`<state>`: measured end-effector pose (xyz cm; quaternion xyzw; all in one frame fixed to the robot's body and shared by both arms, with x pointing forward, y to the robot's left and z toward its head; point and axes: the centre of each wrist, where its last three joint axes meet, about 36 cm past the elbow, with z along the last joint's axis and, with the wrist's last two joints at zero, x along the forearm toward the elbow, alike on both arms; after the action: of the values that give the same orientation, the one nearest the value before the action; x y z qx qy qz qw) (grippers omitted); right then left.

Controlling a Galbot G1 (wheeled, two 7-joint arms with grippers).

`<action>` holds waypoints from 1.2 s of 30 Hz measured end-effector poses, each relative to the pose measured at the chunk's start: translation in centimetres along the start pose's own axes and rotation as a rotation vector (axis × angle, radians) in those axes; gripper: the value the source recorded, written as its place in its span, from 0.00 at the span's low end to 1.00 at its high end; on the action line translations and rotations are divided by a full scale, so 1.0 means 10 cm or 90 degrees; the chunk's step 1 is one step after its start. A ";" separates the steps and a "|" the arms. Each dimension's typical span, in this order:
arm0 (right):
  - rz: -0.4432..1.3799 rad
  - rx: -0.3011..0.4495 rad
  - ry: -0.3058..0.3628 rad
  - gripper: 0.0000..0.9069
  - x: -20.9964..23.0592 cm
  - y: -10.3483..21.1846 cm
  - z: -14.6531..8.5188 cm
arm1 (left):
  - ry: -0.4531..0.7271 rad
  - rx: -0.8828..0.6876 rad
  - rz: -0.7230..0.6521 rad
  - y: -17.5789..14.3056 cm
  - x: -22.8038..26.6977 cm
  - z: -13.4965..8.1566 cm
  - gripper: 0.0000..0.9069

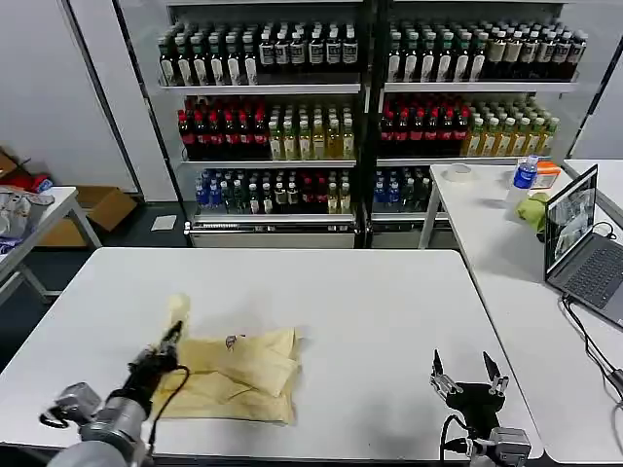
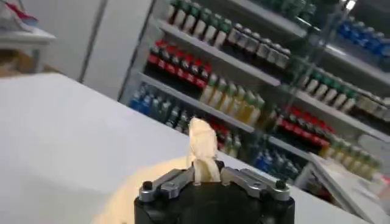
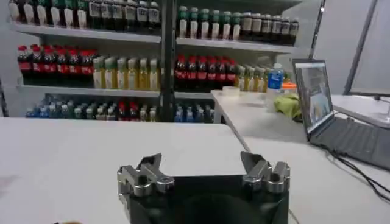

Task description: Fold and organize the clothes.

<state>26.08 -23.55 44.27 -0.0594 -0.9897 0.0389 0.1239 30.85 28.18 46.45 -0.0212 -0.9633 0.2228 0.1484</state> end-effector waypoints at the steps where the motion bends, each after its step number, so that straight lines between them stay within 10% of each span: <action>1: 0.000 -0.001 0.000 1.00 0.00 0.00 0.00 | 0.004 0.000 0.004 -0.03 -0.01 0.03 0.02; 16: -0.003 -0.003 0.000 1.00 0.02 0.04 0.00 | 0.047 -0.013 0.035 -0.38 -0.20 0.48 0.03; 18: -0.003 -0.003 0.000 1.00 0.02 0.04 0.00 | 0.052 -0.016 0.041 -0.43 -0.22 0.54 0.37; 19: -0.003 -0.003 0.000 1.00 0.02 0.04 0.00 | 0.054 -0.018 0.044 -0.45 -0.23 0.56 0.92; 20: -0.003 -0.003 0.000 1.00 0.02 0.04 0.00 | 0.058 -0.021 0.050 -0.48 -0.22 0.59 1.00; 36: -0.009 -0.007 -0.001 1.00 0.00 0.10 0.00 | 0.051 -0.015 0.136 -0.70 -0.16 0.70 1.00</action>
<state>26.15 -22.58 44.17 -0.0533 -0.9904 0.0326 0.1232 30.49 18.70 43.05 -0.1339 -0.9514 0.2252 0.1620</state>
